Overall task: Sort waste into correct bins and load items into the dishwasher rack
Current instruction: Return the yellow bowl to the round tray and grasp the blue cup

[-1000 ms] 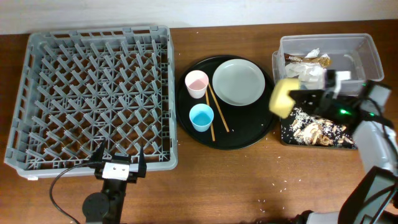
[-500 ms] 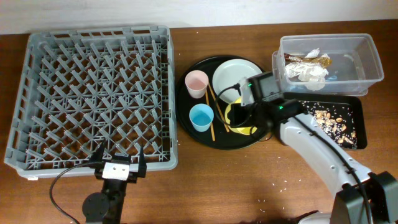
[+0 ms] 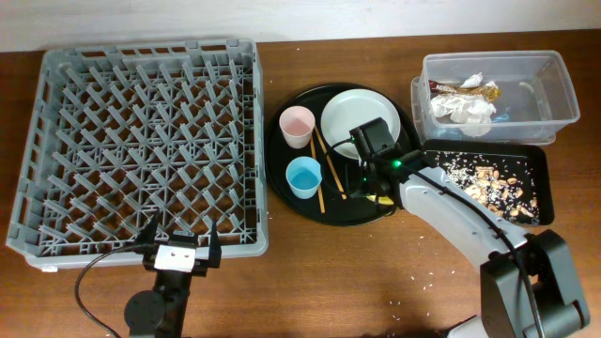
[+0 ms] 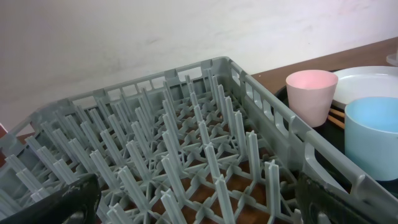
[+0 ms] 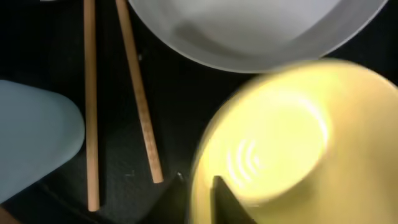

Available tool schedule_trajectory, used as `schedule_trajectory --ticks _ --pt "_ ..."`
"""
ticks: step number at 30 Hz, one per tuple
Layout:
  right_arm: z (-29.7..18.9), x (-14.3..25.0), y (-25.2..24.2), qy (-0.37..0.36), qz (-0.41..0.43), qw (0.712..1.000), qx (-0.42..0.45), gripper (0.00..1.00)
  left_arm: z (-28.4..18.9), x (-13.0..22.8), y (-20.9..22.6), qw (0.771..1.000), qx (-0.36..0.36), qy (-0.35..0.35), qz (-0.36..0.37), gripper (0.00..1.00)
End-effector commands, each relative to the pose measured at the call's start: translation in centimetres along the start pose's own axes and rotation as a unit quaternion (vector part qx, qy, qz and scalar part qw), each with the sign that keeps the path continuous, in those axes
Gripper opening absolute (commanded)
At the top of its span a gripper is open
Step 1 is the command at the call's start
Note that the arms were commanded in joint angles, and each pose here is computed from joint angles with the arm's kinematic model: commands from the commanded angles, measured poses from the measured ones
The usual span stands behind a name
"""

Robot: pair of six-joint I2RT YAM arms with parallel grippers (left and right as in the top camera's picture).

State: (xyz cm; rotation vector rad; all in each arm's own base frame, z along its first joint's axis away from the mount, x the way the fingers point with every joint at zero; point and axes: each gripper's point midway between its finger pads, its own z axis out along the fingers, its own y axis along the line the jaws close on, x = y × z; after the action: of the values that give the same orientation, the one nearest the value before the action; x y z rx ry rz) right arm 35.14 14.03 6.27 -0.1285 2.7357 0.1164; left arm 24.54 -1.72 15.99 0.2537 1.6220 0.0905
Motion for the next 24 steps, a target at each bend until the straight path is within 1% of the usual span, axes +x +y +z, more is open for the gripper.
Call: schedule_trajectory --ticks 1,3,5,9,11,13,18,24 --pt "-0.3 -0.6 -0.1 -0.008 -0.005 1.0 0.011 0.41 0.0 0.3 0.1 1.0 -0.004 0.003 -0.005 1.0" --pt "-0.5 -0.7 0.2 -0.005 -0.005 1.0 0.002 0.44 0.0 0.3 0.1 1.0 -0.004 0.003 -0.005 1.0" --pt "-1.4 -1.3 1.1 -0.001 -0.004 1.0 -0.02 0.44 0.0 0.2 0.1 1.0 -0.004 0.003 -0.005 1.0" --pt "-4.5 -3.0 3.8 0.01 -0.005 0.996 -0.084 0.44 0.0 0.3 0.1 1.0 -0.004 0.003 -0.005 1.0" --pt "-6.1 -4.0 5.6 0.009 -0.006 0.991 -0.13 0.44 0.0 0.2 0.1 1.0 -0.004 0.003 -0.005 1.0" --pt "-6.7 -4.4 6.3 0.008 -0.002 0.989 -0.151 0.44 0.0 0.3 0.1 1.0 -0.004 0.003 -0.005 1.0" --pt "-5.5 -3.8 6.7 0.031 0.045 0.987 -0.149 0.45 0.0 0.2 0.1 1.0 -0.004 0.003 -0.005 1.0" --pt "-2.5 -2.6 8.5 0.063 0.056 0.986 -0.145 0.44 0.0 0.2 0.1 1.0 -0.004 0.002 -0.005 1.0"
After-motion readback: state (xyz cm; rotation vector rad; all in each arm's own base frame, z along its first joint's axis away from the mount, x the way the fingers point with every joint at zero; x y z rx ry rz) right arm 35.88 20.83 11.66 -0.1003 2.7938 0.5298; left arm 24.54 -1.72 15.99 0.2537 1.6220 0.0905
